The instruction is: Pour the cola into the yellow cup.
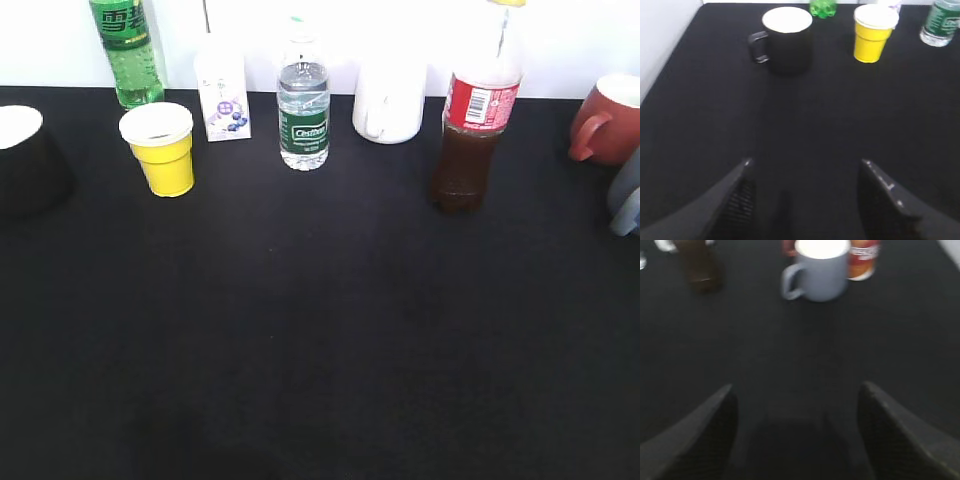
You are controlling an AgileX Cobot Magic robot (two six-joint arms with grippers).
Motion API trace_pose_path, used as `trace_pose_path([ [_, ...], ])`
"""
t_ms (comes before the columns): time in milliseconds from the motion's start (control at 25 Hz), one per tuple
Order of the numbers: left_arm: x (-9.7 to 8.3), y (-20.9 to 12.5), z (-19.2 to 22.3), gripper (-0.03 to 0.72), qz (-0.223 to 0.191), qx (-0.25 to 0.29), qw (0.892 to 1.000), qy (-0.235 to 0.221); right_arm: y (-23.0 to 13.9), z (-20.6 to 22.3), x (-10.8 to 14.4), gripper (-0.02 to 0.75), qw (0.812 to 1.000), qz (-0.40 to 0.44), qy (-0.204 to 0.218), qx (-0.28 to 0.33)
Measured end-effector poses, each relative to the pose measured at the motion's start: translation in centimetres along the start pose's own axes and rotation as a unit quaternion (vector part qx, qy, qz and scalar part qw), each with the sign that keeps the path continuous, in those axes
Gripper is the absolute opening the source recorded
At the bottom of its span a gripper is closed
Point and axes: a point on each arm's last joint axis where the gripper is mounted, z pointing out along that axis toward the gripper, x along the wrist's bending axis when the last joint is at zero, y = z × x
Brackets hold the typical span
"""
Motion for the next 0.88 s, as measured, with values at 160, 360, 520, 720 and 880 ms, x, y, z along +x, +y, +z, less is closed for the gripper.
trace_pose_path([
  [160,0.0,0.0,0.0,0.479,-0.001,0.0,1.0,0.002,0.0,-0.01,0.01,0.563,1.0,0.002,-0.005,0.0],
  [360,0.0,0.0,0.0,0.479,-0.001,0.0,1.0,0.002,0.0,-0.01,0.01,0.563,1.0,0.002,-0.005,0.0],
  [520,0.0,0.0,0.0,0.479,-0.001,0.0,1.0,0.002,0.0,-0.01,0.01,0.563,1.0,0.002,-0.005,0.0],
  [720,0.0,0.0,0.0,0.479,-0.001,0.0,1.0,0.002,0.0,-0.01,0.01,0.563,1.0,0.002,-0.005,0.0],
  [880,0.0,0.0,0.0,0.465,-0.001,0.0,1.0,0.002,0.0,-0.01,0.01,0.563,1.0,0.002,-0.005,0.0],
])
